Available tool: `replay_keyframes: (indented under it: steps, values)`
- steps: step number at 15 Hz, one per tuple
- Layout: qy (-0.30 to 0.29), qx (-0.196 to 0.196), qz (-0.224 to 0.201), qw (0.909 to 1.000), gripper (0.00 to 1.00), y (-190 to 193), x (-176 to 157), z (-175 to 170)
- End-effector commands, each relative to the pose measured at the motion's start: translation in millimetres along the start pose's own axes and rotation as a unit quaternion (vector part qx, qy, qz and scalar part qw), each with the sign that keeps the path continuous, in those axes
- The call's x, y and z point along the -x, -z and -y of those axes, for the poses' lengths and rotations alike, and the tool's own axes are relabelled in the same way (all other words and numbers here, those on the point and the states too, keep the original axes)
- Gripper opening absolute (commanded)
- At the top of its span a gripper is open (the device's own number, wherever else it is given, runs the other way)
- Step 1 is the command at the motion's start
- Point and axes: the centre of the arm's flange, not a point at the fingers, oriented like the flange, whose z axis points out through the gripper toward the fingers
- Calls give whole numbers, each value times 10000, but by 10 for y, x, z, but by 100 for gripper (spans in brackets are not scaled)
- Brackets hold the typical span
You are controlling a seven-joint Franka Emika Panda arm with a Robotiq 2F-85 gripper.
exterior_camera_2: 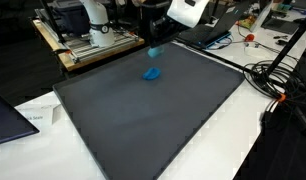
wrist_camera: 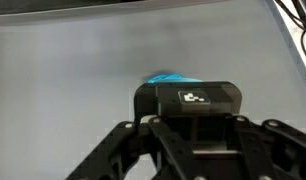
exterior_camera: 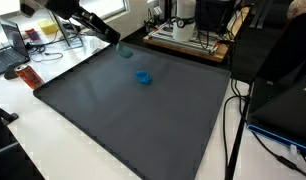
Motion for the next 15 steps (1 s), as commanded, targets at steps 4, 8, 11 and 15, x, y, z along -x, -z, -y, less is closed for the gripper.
replay_keyframes:
  steps: [4,8,11,15]
  values:
    - [86,-233,-818,9963,22,-329,723,-13]
    - [66,-564,-1408,9884,22,-219,825,-10]
    - [12,-707,-1627,9841,22,-199,941,-28]
    - [-137,-781,-1686,9825,22,-287,1171,-71]
